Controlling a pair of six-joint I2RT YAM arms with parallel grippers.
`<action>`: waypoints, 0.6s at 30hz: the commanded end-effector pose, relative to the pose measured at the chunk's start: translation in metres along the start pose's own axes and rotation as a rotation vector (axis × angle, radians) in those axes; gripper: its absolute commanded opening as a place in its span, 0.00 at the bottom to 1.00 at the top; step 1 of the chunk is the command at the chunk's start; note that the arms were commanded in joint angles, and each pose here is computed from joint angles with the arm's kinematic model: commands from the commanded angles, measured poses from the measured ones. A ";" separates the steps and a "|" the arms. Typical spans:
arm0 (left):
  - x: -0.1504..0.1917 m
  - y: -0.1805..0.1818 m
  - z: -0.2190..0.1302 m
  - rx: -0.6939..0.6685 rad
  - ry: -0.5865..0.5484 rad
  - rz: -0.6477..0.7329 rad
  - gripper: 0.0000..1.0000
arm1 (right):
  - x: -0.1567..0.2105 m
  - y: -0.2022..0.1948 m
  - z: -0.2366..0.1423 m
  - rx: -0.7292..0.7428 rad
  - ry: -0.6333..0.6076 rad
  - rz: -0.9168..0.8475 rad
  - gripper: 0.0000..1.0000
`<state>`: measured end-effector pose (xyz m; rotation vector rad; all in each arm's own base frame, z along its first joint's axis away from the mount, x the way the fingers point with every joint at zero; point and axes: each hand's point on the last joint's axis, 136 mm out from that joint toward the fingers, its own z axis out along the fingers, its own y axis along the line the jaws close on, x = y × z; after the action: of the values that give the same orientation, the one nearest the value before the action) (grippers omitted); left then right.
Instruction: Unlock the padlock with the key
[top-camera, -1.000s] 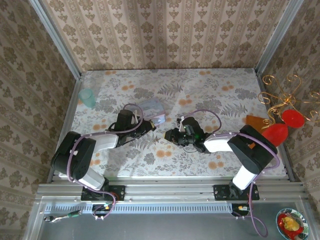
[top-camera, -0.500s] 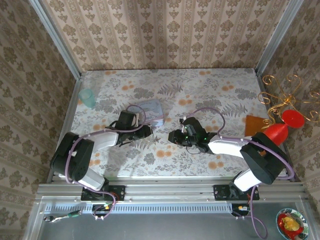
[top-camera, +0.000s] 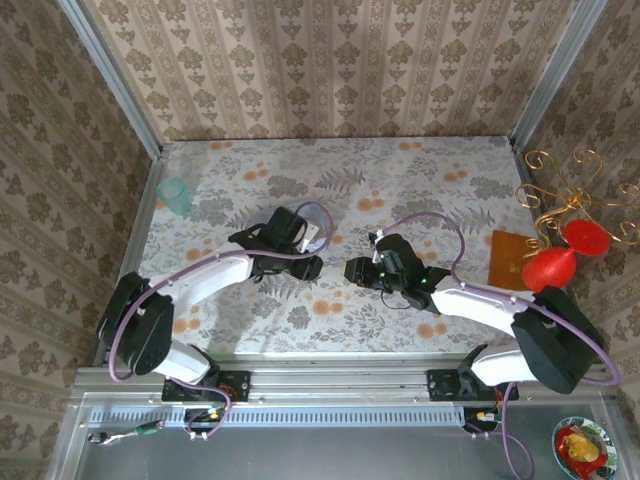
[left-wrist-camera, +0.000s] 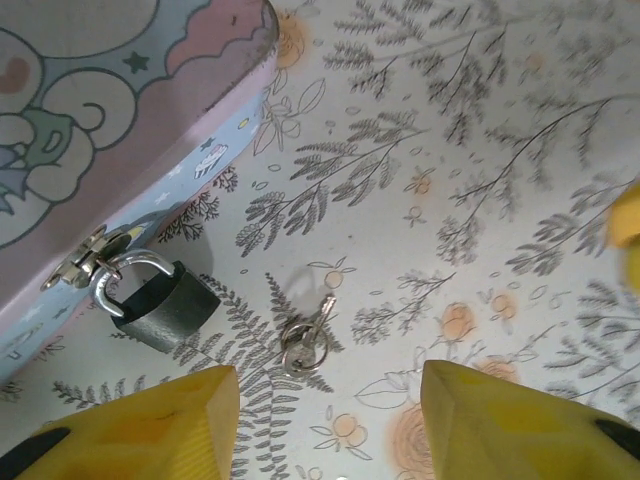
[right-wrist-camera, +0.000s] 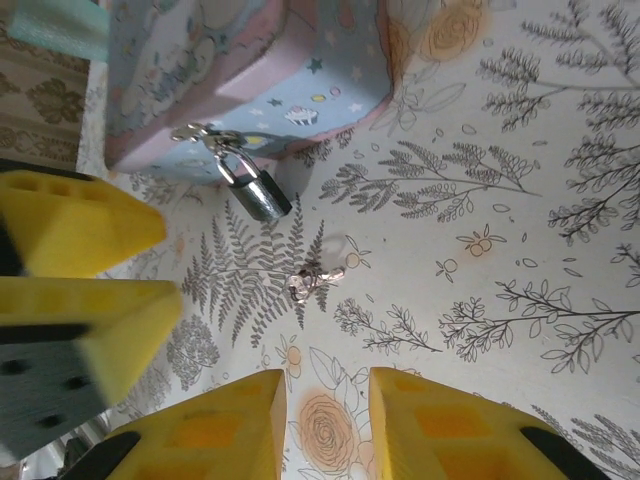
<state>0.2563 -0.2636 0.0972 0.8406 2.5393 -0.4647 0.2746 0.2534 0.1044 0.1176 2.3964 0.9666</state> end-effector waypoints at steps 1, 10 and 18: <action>0.021 0.006 0.007 -0.077 0.159 0.123 0.52 | 0.000 -0.016 -0.013 0.063 -0.033 -0.019 0.29; 0.030 0.005 0.037 -0.165 0.341 0.227 0.48 | -0.009 -0.022 -0.043 0.059 -0.132 -0.002 0.31; 0.040 0.008 0.054 -0.154 0.424 0.170 0.39 | -0.010 -0.024 -0.053 0.052 -0.162 0.005 0.33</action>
<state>0.2501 -0.2702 0.0316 1.1914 2.7466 -0.0641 0.2586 0.2091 0.1305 0.1793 2.2654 0.9070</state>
